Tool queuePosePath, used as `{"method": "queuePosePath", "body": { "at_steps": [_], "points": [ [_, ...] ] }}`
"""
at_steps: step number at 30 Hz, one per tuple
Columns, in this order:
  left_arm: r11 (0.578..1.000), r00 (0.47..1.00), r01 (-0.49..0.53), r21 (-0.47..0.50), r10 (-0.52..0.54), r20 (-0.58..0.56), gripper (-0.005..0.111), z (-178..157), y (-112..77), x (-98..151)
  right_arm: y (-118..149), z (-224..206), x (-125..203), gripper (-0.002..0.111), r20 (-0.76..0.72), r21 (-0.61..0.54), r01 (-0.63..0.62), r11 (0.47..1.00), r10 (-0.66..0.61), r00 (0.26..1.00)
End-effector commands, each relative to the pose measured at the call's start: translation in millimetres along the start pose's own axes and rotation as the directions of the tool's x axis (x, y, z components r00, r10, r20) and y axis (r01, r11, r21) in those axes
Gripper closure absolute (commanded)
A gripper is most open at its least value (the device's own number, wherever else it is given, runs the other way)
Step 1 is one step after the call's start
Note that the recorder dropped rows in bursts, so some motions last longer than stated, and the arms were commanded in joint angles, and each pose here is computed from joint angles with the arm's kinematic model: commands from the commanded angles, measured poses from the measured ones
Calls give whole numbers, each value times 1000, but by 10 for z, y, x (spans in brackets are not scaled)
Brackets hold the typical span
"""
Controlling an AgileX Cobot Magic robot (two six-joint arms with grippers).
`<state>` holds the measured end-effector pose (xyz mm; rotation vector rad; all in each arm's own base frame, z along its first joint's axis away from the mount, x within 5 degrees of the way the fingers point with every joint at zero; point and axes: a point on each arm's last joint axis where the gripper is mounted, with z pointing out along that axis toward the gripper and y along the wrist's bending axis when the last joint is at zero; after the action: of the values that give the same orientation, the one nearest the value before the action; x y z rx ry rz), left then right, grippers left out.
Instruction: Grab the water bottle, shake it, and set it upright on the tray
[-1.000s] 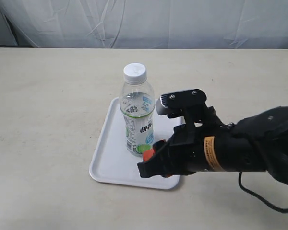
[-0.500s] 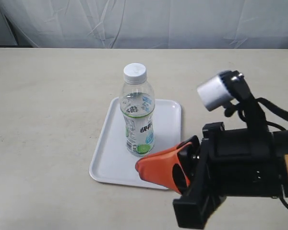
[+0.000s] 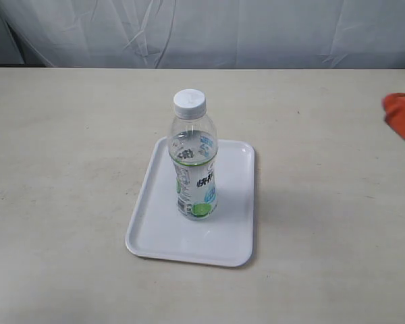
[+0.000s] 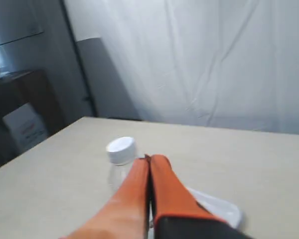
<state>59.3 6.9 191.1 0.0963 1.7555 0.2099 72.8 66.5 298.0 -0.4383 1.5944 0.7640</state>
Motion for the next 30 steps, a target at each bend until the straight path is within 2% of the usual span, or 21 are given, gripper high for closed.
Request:
{"method": "queuePosePath", "body": {
  "at_steps": [1, 3, 5, 9, 13, 16, 18, 20, 27, 30],
  "points": [
    [1000, 1000, 11, 0, -11, 15, 107, -2, -2, -7, -137, -268, 334, 107, 83, 186, 83, 979, -100, 991],
    [1000, 1000, 11, 0, -11, 15, 107, -2, -2, -7, -188, -350, 574, 107, 111, 249, 64, 966, -94, 989],
    [1000, 1000, 11, 0, -11, 15, 107, -2, -2, -7, -218, -366, 755, 107, 105, 263, 57, 963, -87, 991],
    [1000, 1000, 11, 0, -11, 15, 107, -2, -2, -7, -213, -385, 783, 107, 157, 254, -4, 967, -37, 987],
    [1000, 1000, 11, 0, -11, 15, 107, -2, -2, -7, -201, -405, 687, 107, 284, 197, -215, 957, 154, 946],
    [1000, 1000, 11, 0, -11, 15, 107, -2, -2, -7, -176, -418, 624, 107, 286, 198, -197, 960, 135, 949],
    [1000, 1000, 11, 0, -11, 15, 107, -2, -2, -7, -158, -430, 589, 107, 236, 230, -130, 964, 75, 969],
    [1000, 1000, 11, 0, -11, 15, 107, -2, -2, -7, -94, -438, 526, 107, 225, 197, -84, 977, 38, 974],
    [1000, 1000, 11, 0, -11, 15, 107, -2, -2, -7, -108, -457, 478, 107, 252, 224, -88, 971, 30, 967],
    [1000, 1000, 11, 0, -11, 15, 107, -2, -2, -7, -103, -473, 419, 107, 318, 212, -100, 972, 28, 948]
  ]
}}
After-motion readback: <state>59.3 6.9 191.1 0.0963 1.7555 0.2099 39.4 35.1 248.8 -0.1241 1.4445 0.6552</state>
